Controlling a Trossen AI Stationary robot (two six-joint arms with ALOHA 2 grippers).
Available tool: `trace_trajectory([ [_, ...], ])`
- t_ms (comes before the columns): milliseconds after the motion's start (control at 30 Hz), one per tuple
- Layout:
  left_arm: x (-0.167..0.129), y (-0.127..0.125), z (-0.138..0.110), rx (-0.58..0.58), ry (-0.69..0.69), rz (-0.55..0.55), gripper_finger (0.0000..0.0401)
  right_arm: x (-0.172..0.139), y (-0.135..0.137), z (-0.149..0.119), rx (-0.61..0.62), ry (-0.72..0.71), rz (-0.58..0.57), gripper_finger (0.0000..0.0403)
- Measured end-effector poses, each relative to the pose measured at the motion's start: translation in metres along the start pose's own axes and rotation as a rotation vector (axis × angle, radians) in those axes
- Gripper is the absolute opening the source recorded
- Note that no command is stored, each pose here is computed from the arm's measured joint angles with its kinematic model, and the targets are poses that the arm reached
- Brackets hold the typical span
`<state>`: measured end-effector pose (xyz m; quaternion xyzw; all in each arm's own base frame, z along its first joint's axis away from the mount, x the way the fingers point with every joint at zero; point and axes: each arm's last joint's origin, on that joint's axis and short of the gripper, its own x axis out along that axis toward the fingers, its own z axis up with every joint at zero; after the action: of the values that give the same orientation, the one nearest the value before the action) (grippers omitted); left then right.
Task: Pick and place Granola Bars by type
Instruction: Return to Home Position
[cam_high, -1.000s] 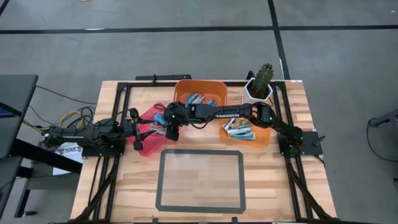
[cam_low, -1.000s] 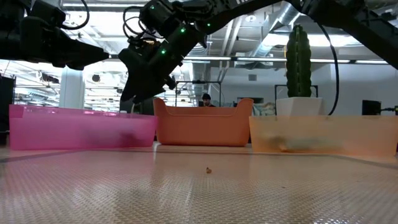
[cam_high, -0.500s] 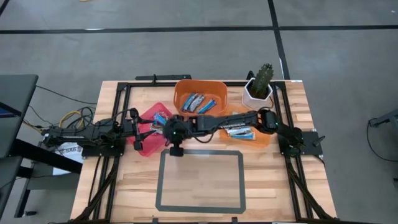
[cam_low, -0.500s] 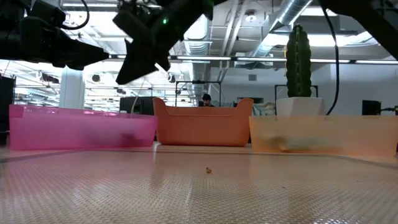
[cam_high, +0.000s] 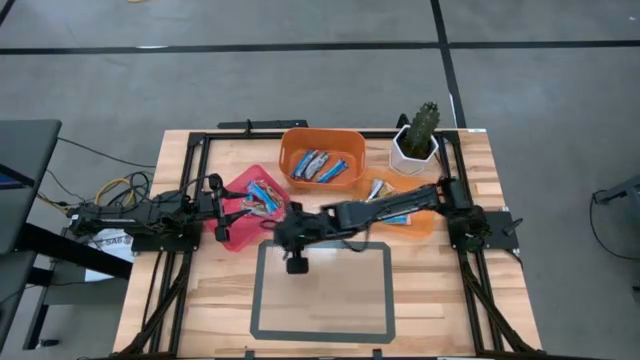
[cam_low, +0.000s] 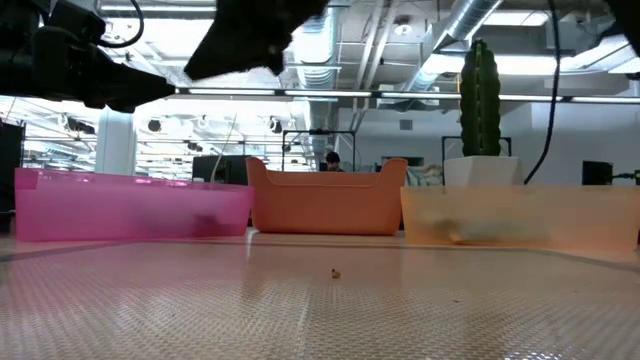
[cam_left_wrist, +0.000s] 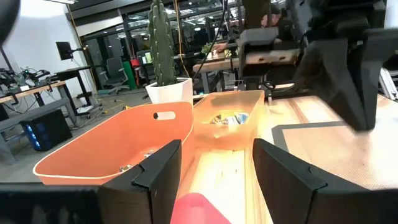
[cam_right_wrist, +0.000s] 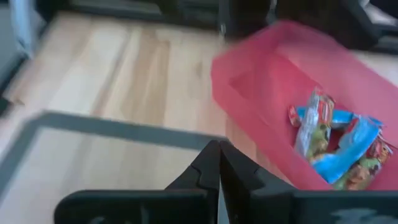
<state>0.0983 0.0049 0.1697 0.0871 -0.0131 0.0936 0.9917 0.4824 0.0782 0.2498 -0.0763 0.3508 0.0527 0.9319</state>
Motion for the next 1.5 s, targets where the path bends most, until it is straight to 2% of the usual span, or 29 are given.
trace_trajectory([
  [133,0.000,0.000,0.000,0.000,0.000,0.000,0.0193,-0.019,0.007,-0.029,0.027,-0.094,0.004,0.0001],
  [333,0.000,0.000,0.000,0.000,0.000,0.000,0.0193,-0.053,0.014,-0.083,0.087,-0.159,0.020,0.0002],
  [633,0.000,0.000,0.000,0.000,0.000,0.000,0.0193,-0.104,0.011,-0.151,0.111,-0.253,0.017,0.0000],
  [1000,0.000,0.000,0.000,0.000,0.000,0.000,0.0193,-0.145,0.009,-0.236,0.163,-0.430,0.014,0.0000],
  [1200,0.000,0.000,0.000,0.000,0.000,0.000,0.0193,-0.161,0.006,-0.272,0.228,-0.487,0.012,0.0000],
  [1500,0.000,0.000,0.000,0.000,0.000,0.000,0.0193,-0.175,0.007,-0.303,0.236,-0.565,0.013,0.0000],
])
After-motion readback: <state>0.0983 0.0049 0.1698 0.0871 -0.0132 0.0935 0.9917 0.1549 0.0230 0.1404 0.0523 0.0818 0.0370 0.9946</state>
